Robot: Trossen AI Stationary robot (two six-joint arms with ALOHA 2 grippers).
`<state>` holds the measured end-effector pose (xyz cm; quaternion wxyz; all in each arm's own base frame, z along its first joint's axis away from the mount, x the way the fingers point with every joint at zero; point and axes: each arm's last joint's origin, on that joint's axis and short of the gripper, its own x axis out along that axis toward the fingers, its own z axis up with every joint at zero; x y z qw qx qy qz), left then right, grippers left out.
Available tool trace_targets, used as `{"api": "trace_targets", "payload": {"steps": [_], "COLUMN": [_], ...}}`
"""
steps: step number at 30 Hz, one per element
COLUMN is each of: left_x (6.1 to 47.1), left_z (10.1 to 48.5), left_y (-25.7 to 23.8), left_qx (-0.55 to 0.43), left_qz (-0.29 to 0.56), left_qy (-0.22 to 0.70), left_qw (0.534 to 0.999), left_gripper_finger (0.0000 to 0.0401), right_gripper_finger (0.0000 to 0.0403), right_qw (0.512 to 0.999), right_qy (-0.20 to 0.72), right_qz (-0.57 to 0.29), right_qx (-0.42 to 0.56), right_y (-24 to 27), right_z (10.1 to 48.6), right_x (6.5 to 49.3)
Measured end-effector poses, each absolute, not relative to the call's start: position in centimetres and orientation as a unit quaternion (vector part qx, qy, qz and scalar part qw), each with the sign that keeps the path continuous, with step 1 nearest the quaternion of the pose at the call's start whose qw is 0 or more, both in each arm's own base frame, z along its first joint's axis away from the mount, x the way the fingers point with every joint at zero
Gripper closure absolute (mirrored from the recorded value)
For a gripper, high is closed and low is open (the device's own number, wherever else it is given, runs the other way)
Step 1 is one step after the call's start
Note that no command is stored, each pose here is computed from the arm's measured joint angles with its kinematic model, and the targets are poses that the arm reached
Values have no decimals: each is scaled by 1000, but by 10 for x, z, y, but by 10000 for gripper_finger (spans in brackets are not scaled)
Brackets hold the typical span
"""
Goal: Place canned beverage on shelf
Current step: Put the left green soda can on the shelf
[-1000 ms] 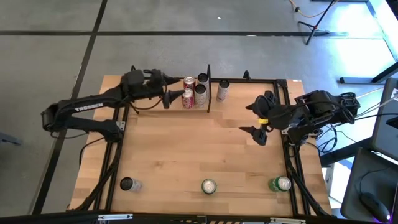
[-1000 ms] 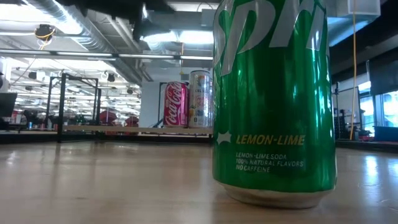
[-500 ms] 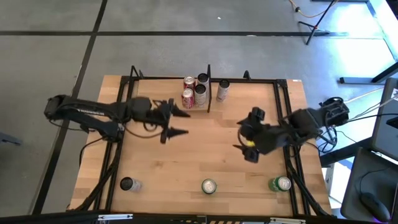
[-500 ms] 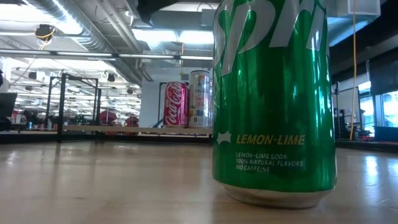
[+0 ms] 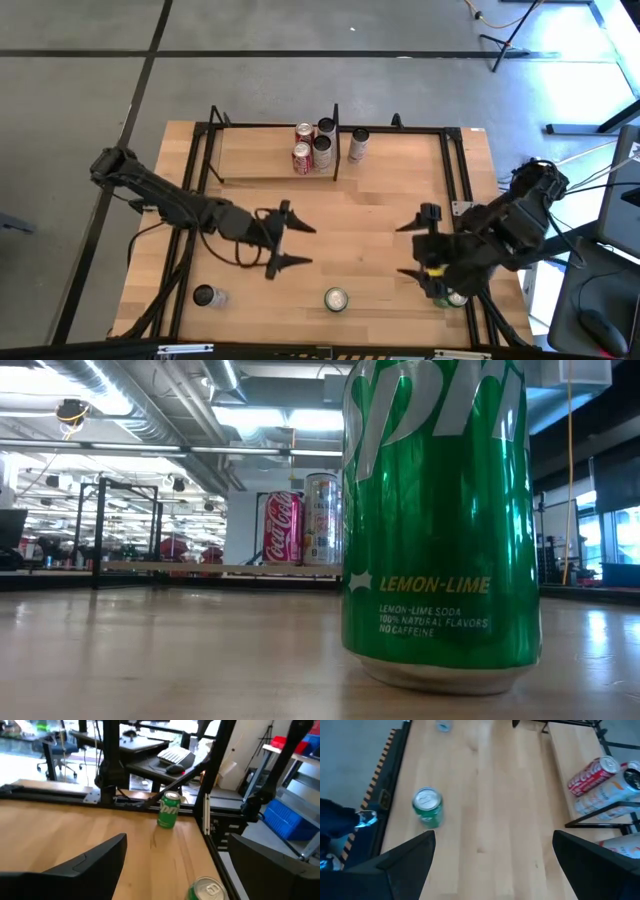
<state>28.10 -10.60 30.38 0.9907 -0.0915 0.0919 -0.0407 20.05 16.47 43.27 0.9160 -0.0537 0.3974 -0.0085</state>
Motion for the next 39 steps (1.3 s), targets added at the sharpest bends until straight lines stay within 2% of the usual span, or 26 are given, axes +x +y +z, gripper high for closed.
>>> {"api": "trace_targets", "payload": {"steps": [10,19,27,39], "left_x": [318,342,349,368], "left_z": [283,250,226,188], "left_y": [-143,-158,-164,-175], "left_qx": [-101,-92,-83,-53], "left_qz": [-42,-85,-116,-167], "left_qy": [134,215,253,244], "left_qw": [985,969,957,954], "left_gripper_finger": [63,63,63,63], "right_gripper_finger": [15,15,15,15], "right_qw": [919,886,879,876], "right_qy": [391,462,477,481], "right_qz": [12,-15,-22,-28], "right_qx": [-49,-41,-9,35], "right_y": [186,204,215,219], "right_z": [427,365,318,291], "right_x": [184,178,180,182]}}
